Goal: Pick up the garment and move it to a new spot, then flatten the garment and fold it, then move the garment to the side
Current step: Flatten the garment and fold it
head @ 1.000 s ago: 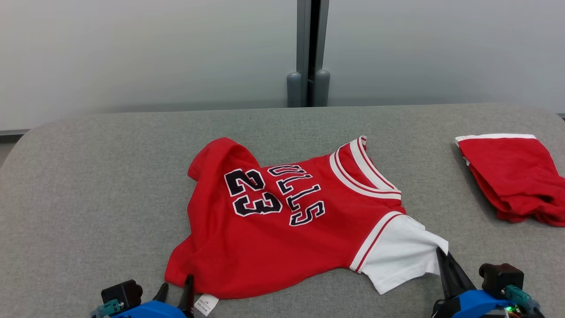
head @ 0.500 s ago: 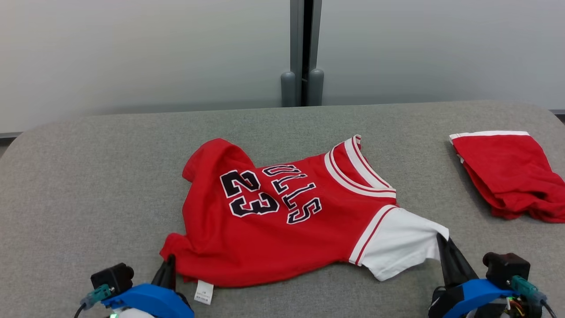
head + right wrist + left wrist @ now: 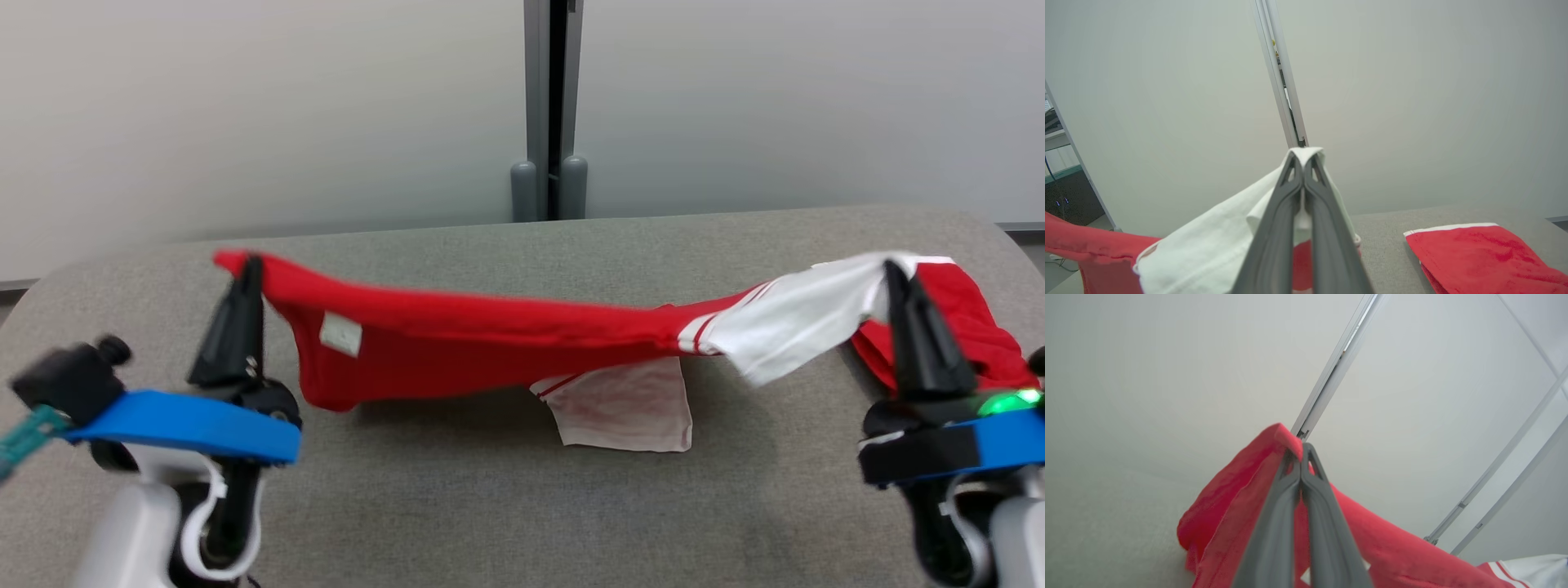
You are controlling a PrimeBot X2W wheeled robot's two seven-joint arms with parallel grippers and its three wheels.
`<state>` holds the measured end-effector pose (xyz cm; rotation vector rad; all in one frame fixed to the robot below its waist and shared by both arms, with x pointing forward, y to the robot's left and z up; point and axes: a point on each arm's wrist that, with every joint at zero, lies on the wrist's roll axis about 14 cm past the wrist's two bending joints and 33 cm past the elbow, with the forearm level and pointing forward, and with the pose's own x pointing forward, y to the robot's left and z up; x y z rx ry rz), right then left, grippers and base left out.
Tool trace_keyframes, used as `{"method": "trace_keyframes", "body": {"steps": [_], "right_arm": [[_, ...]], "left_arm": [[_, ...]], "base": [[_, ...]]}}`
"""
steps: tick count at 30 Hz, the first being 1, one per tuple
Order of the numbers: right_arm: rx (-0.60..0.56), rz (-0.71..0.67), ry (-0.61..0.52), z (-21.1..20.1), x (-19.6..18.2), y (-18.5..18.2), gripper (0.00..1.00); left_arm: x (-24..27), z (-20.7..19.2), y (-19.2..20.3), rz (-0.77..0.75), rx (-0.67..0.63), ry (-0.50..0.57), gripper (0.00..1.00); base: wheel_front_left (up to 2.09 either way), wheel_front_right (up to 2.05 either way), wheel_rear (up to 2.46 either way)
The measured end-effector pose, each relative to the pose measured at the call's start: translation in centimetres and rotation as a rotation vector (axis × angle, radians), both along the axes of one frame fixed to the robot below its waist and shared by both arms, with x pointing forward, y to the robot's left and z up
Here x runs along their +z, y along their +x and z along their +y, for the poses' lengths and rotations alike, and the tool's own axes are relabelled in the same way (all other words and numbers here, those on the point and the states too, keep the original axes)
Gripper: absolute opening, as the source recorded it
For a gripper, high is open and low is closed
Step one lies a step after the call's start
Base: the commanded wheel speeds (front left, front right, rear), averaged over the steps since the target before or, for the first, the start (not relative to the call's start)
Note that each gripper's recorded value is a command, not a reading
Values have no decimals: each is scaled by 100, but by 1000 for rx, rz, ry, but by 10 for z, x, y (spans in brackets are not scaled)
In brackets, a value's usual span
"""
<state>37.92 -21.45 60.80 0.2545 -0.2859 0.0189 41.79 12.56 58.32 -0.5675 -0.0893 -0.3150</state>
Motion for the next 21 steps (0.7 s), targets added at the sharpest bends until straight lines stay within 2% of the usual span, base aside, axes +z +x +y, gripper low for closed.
{"method": "trace_keyframes", "body": {"steps": [6, 11, 16, 21], "right_arm": [[6, -221, -46, -5, 91, -27, 0], [7, -357, -81, -7, 144, -46, 0], [-18, -345, -109, -15, 154, -39, 0], [-9, -214, -108, -21, 128, 10, 0]], "left_arm": [[120, -10, -15, -298, -60, -4, 0], [186, -23, -28, -457, -117, 50, 0], [197, -34, -12, -457, -152, 122, 0], [164, -42, 39, -325, -172, 178, 0]], "base": [[0, 0, 0], [0, 0, 0], [0, 0, 0], [0, 0, 0]]}}
